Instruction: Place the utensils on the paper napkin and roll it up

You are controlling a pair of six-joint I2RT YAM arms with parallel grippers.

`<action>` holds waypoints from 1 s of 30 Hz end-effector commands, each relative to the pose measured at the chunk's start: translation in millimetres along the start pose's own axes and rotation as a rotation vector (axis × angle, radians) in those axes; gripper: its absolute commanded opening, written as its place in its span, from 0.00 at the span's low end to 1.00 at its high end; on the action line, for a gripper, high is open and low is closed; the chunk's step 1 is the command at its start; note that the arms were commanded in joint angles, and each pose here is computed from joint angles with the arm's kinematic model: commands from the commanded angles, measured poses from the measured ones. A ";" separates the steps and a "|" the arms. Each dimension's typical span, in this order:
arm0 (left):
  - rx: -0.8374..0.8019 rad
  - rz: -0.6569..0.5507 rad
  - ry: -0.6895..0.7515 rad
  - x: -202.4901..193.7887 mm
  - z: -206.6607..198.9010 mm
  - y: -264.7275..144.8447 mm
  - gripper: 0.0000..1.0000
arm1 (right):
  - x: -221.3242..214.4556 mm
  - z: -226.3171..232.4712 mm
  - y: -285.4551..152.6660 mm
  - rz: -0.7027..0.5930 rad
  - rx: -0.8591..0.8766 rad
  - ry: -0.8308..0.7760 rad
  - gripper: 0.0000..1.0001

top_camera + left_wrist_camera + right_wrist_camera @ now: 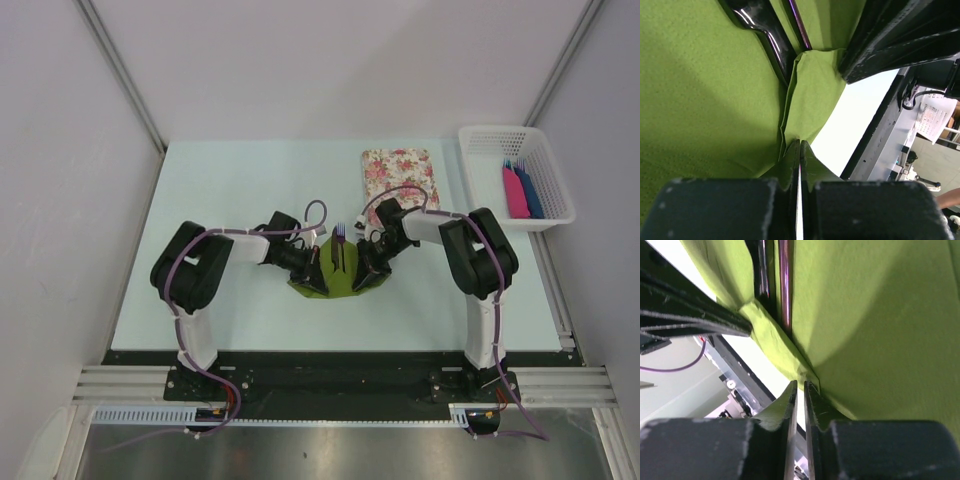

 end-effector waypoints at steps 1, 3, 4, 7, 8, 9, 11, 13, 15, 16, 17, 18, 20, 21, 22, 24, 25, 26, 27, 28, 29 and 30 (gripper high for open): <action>0.054 0.009 -0.031 -5.2 15.4 0.5 0.00 | -6.7 29.0 -27.2 -0.014 0.056 -0.103 0.16; 0.060 0.007 -0.030 -4.6 16.1 0.3 0.00 | -12.1 33.7 -29.8 -0.005 0.067 -0.130 0.17; 0.059 0.007 -0.028 -4.6 15.9 0.3 0.00 | -16.0 35.4 -28.0 0.004 0.064 -0.138 0.17; 0.062 0.011 -0.030 -5.8 17.0 0.7 0.00 | -16.4 29.3 -20.8 0.015 0.043 -0.126 0.17; 0.062 0.014 -0.032 -6.7 17.3 0.8 0.00 | -15.0 24.3 -18.5 0.014 0.026 -0.112 0.17; 0.064 0.013 -0.033 -6.4 17.6 0.2 0.00 | -13.3 20.4 -17.2 0.013 0.019 -0.100 0.16; 0.069 0.016 -0.036 -8.1 18.7 -0.8 0.00 | -8.9 7.6 -11.3 0.015 -0.009 -0.078 0.16; 0.073 0.015 -0.043 -10.0 20.7 -2.7 0.00 | -8.9 -4.0 -8.1 0.028 -0.032 -0.071 0.15; 0.076 0.019 -0.051 -13.6 22.7 -3.8 0.00 | -9.2 -18.5 -5.6 0.037 -0.056 -0.043 0.14; 0.076 0.018 -0.057 -14.4 24.1 -5.0 0.00 | -9.5 -22.9 -6.9 0.037 -0.065 -0.039 0.14; 0.078 0.018 -0.056 -14.9 24.9 -5.3 0.00 | -8.8 -27.4 -7.5 0.034 -0.077 -0.034 0.14; 0.078 0.021 -0.064 -17.0 25.8 -5.6 0.00 | -8.6 -31.1 -9.6 0.032 -0.080 -0.026 0.14; 0.082 0.017 -0.068 -17.1 27.4 -7.0 0.00 | -10.3 -36.1 -13.3 0.032 -0.101 -0.033 0.14; 0.081 0.016 -0.071 -18.0 27.8 -7.6 0.00 | -12.1 -38.9 -15.6 0.032 -0.108 -0.032 0.14; 0.081 0.015 -0.070 -17.6 27.3 -8.2 0.00 | -13.7 -40.7 -17.5 0.032 -0.116 -0.036 0.14; 0.086 0.012 -0.067 -18.1 27.3 -9.4 0.00 | -15.7 -43.0 -23.7 0.023 -0.126 -0.032 0.14; 0.088 0.014 -0.066 -19.0 27.7 -9.4 0.00 | -16.2 -42.6 -25.2 0.024 -0.126 -0.056 0.14; 0.088 0.013 -0.065 -19.4 27.7 -9.4 0.00 | -16.2 -39.6 -27.0 0.021 -0.121 -0.070 0.14; 0.086 0.015 -0.067 -21.0 27.3 -9.5 0.00 | -15.4 -33.6 -30.3 0.009 -0.114 -0.087 0.15; 0.085 0.011 -0.063 -20.2 27.1 -9.5 0.00 | -14.4 -24.9 -29.9 0.005 -0.104 -0.115 0.15; 0.082 0.011 -0.063 -20.5 26.4 -9.6 0.00 | -14.1 -15.5 -30.3 0.002 -0.075 -0.130 0.15; 0.082 0.009 -0.060 -19.6 26.4 -9.6 0.00 | -12.4 -6.6 -29.3 -0.009 -0.057 -0.145 0.15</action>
Point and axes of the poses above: each gripper's point midway between its finger pads, its own y axis out along the fingers, its own z axis along the line the jaws close on, x = y × z, the point moved 2 cm from there along -y, back along the fingers, and after that the axes turned 13 degrees about y, right-handed, at the moved point
